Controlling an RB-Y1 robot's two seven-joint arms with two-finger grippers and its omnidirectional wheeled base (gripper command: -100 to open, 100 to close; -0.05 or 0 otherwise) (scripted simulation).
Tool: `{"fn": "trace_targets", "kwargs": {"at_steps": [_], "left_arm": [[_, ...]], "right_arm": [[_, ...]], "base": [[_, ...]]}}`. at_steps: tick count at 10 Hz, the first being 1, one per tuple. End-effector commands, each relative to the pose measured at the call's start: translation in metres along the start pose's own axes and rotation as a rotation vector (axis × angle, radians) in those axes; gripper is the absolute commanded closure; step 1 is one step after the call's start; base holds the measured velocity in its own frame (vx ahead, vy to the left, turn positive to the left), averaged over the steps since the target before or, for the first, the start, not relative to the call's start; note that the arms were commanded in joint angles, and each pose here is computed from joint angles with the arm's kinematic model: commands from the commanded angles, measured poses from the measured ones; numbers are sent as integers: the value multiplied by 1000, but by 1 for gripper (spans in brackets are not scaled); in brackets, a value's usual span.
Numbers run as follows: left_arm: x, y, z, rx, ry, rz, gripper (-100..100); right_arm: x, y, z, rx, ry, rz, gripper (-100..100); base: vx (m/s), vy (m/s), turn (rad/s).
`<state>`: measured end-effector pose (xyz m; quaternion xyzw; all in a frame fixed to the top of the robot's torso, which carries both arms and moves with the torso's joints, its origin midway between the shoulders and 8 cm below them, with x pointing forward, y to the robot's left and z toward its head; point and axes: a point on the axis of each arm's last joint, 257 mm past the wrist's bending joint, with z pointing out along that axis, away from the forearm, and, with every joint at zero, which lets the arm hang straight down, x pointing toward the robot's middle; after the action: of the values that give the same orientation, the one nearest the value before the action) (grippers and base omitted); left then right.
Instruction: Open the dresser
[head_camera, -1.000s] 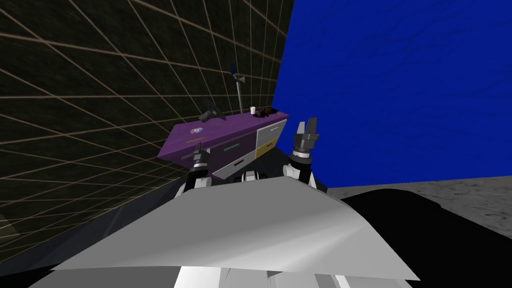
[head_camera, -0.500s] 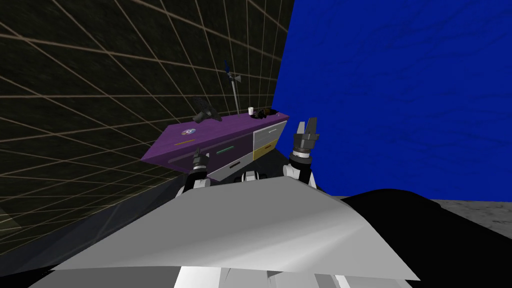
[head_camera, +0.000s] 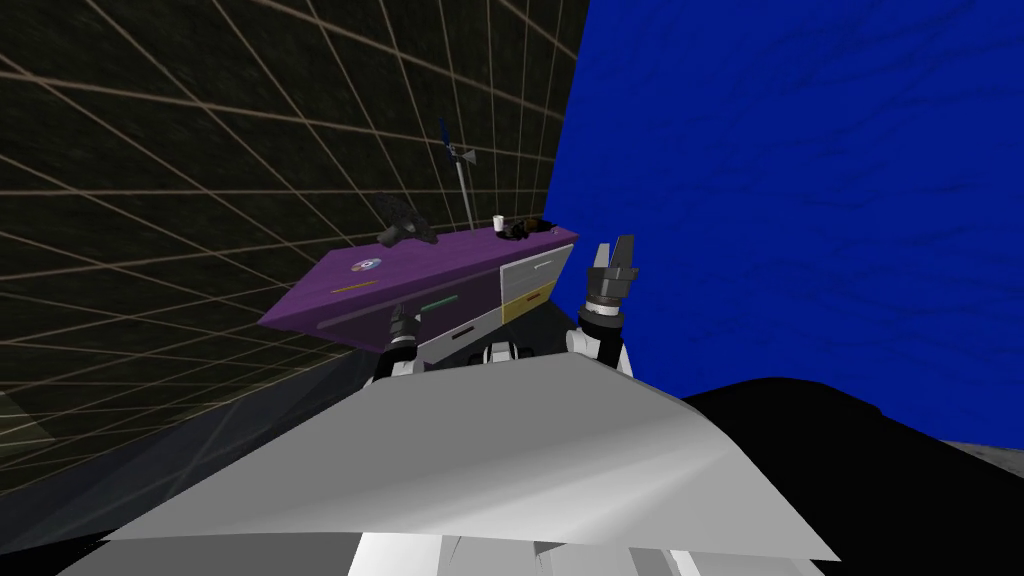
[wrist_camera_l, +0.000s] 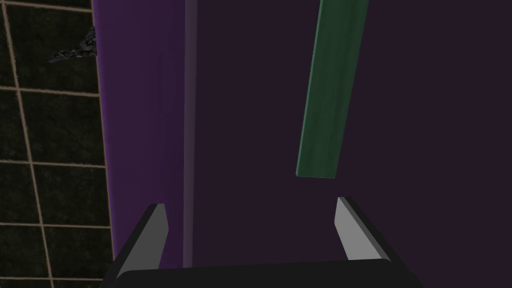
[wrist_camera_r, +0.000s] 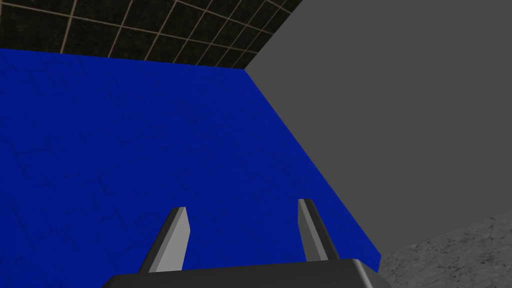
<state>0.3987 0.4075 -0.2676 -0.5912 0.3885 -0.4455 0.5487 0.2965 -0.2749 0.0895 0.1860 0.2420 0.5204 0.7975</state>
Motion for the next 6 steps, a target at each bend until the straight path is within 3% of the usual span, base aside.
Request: {"fn": "trace_targets", "kwargs": {"at_steps": [1,3,5,6], "left_arm": [[-7,23,-4,-47,-43,-58,-100],[-4,36,-8,-69,-67,-102,-100],[-4,34,-7,-64,-61,-91,-100],[-4,34,-7,-64,-61,-91,100]], "right_arm": [[0,0,0,0,0,0,0],[0,0,0,0,0,0,0],[0,0,0,0,0,0,0],[0,0,0,0,0,0,0]], "base": [[33,-101,49],[15,-75,31],[6,-17,3],[0,0,0]]}}
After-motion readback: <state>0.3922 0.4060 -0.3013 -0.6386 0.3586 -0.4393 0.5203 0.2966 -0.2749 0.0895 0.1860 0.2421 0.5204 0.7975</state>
